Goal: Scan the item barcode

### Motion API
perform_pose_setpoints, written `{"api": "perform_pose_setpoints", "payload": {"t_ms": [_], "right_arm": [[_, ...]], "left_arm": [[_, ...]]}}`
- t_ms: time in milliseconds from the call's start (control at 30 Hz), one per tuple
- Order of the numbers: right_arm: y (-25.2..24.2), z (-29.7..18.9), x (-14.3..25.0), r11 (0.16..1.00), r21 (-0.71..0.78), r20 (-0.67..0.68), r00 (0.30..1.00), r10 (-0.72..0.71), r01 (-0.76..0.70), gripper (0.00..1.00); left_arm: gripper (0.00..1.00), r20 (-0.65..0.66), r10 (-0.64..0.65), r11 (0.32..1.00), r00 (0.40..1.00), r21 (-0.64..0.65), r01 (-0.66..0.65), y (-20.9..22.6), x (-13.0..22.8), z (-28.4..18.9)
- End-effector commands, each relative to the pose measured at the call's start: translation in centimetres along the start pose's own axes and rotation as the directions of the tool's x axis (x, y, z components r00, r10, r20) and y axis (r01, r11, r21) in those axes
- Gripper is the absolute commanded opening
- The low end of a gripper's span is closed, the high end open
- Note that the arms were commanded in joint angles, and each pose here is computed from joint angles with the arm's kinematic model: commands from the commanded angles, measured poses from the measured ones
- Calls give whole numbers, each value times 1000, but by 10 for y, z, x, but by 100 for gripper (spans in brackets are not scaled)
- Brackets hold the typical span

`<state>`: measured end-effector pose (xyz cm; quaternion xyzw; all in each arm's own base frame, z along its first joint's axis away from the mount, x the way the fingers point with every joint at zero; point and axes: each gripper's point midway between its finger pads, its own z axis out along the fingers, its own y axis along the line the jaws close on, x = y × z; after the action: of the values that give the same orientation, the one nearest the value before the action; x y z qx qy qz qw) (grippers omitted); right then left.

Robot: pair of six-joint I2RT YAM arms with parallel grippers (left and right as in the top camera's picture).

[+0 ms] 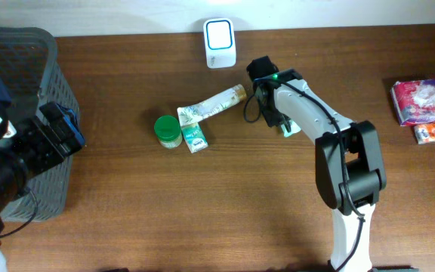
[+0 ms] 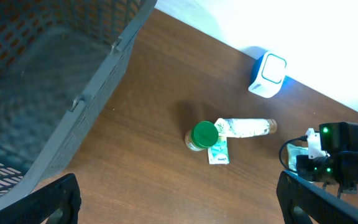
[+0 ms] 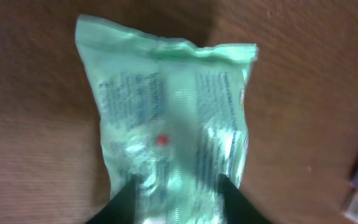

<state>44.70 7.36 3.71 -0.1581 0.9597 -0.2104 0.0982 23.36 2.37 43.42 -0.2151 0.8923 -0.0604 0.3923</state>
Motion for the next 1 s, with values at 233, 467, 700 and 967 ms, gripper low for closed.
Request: {"api": "perform_pose_setpoints", "payload": {"t_ms": [233, 467, 700, 967], "right_arm": [[8, -25, -17, 985, 165, 79, 995, -59, 45, 49], [17, -8, -13, 991, 135, 55, 998, -27, 20, 50], [17, 6, -10, 993, 113, 29, 999, -17, 13, 51], [4, 34, -1, 975, 222, -29, 999, -25, 31, 52]], "left_arm": [[99, -2, -14, 1000, 1000, 2, 14, 0, 0, 0], [99, -2, -14, 1000, 1000, 2, 14, 0, 0, 0], [99, -2, -14, 1000, 1000, 2, 14, 0, 0, 0], [99, -2, -14, 1000, 1000, 2, 14, 0, 0, 0]]}}
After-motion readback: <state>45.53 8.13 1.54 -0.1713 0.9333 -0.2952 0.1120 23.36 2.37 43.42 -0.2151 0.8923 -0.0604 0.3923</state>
